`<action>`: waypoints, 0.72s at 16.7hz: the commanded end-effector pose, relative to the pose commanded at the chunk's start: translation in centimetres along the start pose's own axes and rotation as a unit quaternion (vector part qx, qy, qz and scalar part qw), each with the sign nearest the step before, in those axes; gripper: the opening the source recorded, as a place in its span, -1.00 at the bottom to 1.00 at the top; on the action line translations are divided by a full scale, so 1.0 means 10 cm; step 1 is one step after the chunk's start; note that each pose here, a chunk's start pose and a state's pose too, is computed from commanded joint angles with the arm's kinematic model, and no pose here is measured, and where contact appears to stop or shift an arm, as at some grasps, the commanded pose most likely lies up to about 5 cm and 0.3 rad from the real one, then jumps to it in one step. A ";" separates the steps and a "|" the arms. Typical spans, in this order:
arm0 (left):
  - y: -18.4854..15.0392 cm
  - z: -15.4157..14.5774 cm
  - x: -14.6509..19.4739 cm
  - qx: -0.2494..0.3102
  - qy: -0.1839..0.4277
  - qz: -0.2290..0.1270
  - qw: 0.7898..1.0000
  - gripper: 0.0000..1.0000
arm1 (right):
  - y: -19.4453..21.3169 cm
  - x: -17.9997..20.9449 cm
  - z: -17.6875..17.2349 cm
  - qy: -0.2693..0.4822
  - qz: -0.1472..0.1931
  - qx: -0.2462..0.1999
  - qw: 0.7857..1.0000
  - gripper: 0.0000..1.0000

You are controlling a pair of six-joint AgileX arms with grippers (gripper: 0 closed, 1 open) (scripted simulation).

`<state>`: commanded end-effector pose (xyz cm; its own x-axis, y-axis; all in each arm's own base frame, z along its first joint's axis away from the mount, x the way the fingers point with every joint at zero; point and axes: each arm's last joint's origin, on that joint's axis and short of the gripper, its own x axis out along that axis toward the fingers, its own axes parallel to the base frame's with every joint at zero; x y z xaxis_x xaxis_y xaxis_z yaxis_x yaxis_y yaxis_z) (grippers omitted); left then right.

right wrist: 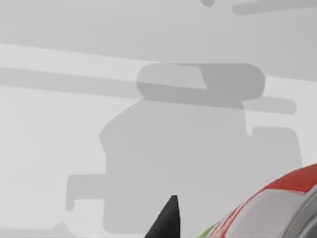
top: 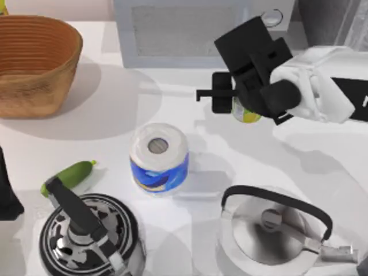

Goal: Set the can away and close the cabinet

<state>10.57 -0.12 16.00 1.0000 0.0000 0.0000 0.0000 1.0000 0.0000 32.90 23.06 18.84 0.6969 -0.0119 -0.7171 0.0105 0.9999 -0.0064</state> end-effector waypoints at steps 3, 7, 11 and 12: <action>0.00 0.00 0.00 0.000 0.000 0.000 1.000 1.00 | -0.02 -0.27 0.21 0.001 0.000 -0.001 1.000 -1.00; 0.00 0.00 0.00 0.000 0.000 0.000 1.000 1.00 | -0.07 -0.48 0.36 -0.003 0.002 0.002 1.000 -1.00; 0.00 0.00 0.00 0.000 0.000 0.000 1.000 1.00 | -0.06 -0.47 0.35 -0.002 0.003 0.001 1.000 -1.00; 0.00 0.00 0.00 0.000 0.000 0.000 1.000 1.00 | -0.08 -0.48 0.34 -0.003 0.004 0.004 1.000 -1.00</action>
<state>10.57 -0.12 16.00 1.0000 0.0000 0.0000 0.0000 1.0000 0.0000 31.99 22.34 24.72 0.7017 -0.0044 -0.7124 0.0103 0.9999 0.0039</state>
